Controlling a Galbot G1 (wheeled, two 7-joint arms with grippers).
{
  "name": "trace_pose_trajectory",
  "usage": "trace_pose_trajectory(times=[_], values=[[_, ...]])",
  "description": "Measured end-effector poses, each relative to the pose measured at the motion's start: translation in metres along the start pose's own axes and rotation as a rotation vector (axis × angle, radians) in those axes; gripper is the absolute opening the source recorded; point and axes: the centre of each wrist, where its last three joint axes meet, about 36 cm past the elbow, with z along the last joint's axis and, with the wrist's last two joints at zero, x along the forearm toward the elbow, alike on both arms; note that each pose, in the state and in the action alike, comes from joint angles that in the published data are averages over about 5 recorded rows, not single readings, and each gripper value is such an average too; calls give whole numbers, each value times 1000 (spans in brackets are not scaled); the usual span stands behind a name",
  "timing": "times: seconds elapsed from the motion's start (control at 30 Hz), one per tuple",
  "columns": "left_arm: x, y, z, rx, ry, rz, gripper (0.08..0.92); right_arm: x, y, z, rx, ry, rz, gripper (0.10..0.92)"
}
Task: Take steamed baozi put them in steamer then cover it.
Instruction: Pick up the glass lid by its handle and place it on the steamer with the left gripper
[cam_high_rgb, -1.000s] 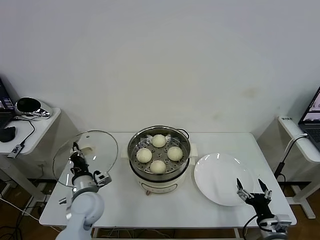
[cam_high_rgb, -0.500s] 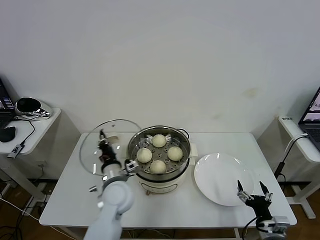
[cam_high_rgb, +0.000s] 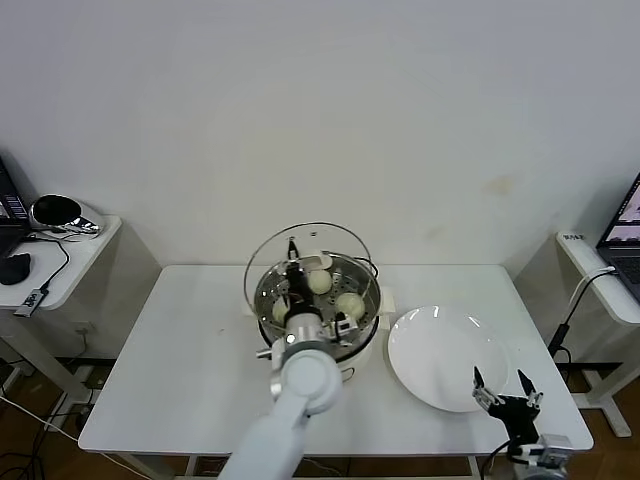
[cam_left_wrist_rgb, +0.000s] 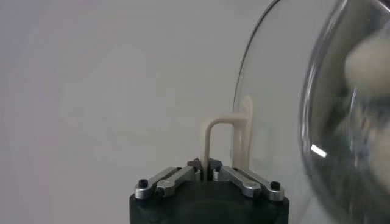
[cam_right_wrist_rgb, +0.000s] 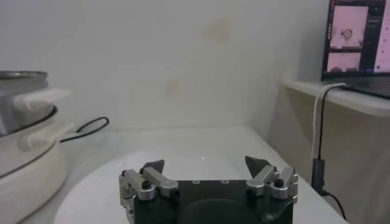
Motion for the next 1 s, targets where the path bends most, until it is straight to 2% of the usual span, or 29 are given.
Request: trace_pose_trajectory(times=[0.3, 1.0], values=[[0, -17, -23, -45, -50, 33, 140, 0, 1, 1, 3, 10, 1, 823], [-4, -33, -24, -123, -29, 99, 140, -3, 1, 1, 10, 28, 2, 823]])
